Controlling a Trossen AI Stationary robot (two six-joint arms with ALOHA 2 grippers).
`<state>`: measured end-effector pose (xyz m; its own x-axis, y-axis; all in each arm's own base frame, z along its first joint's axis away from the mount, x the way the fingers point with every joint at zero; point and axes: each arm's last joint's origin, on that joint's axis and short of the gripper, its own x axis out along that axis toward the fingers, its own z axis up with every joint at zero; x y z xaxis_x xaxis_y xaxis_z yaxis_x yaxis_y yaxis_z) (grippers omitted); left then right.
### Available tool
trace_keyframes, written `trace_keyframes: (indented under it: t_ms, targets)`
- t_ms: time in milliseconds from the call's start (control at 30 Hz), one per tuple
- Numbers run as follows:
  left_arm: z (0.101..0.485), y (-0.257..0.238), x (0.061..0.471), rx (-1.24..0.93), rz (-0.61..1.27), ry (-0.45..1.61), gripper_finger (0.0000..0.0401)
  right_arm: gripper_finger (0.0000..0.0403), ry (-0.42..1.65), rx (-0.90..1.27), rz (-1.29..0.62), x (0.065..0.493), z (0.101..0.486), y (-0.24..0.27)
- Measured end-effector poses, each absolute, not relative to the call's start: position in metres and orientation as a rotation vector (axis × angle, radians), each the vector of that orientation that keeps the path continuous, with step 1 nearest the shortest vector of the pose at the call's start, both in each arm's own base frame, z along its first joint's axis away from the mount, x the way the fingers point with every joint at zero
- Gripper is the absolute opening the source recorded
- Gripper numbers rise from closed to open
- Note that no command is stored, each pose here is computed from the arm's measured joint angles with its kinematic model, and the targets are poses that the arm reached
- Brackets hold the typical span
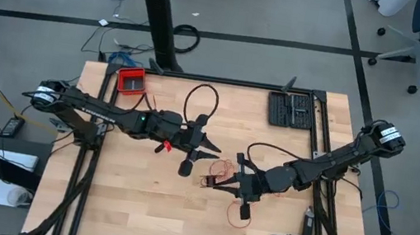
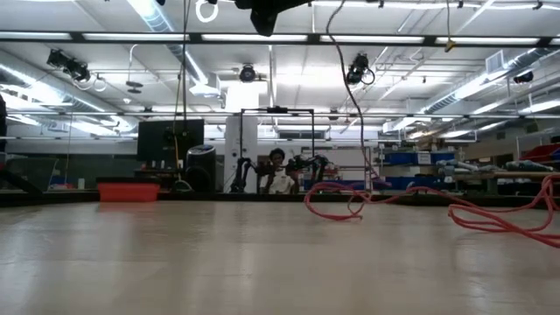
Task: Coil cords
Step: Coil the red wire onto the spool
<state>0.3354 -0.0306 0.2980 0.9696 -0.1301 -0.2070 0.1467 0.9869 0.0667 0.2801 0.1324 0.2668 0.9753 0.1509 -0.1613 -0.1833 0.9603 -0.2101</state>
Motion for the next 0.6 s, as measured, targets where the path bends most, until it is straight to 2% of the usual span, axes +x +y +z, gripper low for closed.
trace_keyframes:
  t_ms: [167,367,600]
  targets:
    - [0.295,-0.032,0.334,0.052,-0.188,0.241,0.0085,0.0006,0.081,-0.251,0.173,0.268,0.283,0.137]
    - [0.285,-0.036,0.341,-0.109,-0.228,0.280,0.0085,0.0006,0.032,-0.308,0.059,0.252,0.300,0.138]
    - [0.258,-0.047,0.362,-0.138,-0.243,0.268,0.0085,0.0006,0.033,-0.318,-0.054,0.252,0.302,0.135]
